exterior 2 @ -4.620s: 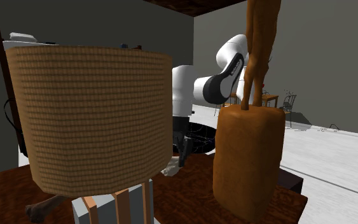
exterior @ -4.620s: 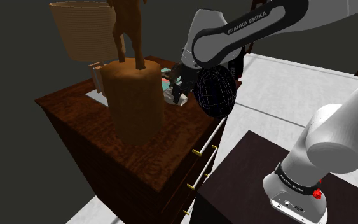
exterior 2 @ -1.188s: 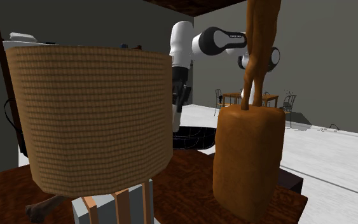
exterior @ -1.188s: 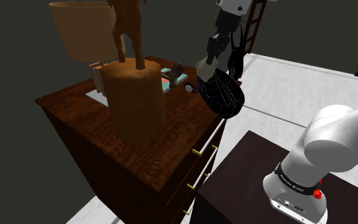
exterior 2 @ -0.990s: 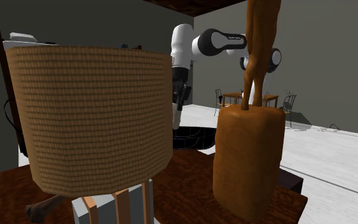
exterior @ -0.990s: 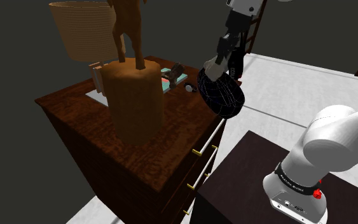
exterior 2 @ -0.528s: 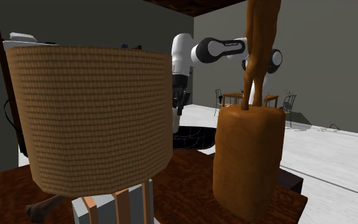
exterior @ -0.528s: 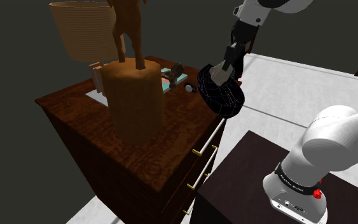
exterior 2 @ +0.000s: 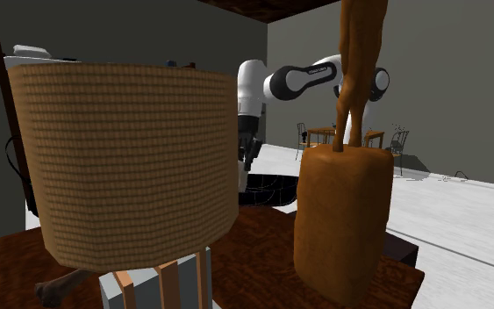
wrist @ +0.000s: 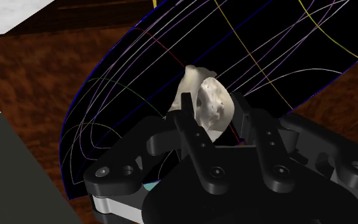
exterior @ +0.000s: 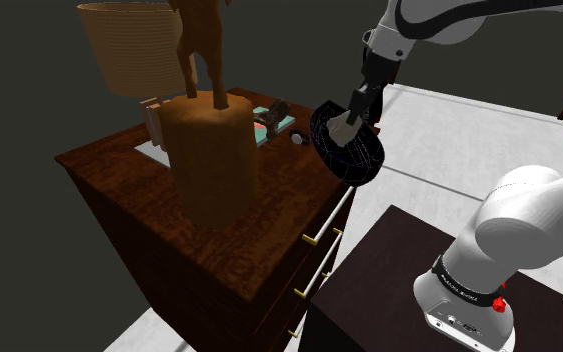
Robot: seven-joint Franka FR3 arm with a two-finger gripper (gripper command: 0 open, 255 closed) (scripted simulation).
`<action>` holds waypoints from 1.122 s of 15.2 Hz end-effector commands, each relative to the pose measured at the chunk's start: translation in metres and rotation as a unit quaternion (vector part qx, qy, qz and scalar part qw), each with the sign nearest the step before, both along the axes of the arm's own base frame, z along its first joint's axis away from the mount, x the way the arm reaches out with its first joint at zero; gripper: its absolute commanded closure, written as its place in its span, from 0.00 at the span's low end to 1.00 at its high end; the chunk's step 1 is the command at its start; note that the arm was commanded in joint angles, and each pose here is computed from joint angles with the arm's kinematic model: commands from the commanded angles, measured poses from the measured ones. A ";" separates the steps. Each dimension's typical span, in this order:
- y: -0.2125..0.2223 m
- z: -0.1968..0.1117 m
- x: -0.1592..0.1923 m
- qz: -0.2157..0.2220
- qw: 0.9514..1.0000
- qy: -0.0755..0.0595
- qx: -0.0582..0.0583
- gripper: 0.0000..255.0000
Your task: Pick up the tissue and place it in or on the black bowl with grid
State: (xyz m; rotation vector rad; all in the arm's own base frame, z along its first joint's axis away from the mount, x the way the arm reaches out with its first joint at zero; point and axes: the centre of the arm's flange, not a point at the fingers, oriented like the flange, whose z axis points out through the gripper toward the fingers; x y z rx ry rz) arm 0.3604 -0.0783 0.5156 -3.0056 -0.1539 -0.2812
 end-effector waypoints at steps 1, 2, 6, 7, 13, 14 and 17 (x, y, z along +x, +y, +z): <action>0.000 -0.002 0.001 0.000 1.000 0.000 0.000 1.00; 0.000 -0.002 0.001 0.000 1.000 0.000 0.000 1.00; 0.000 -0.002 0.001 0.000 1.000 0.000 0.000 1.00; 0.000 -0.002 0.001 0.000 1.000 0.000 0.000 1.00; 0.000 -0.002 0.001 0.000 1.000 0.000 0.000 0.00; -0.002 0.011 -0.002 0.000 1.000 0.000 0.000 0.00; -0.007 0.047 -0.008 0.000 1.000 0.000 0.000 0.00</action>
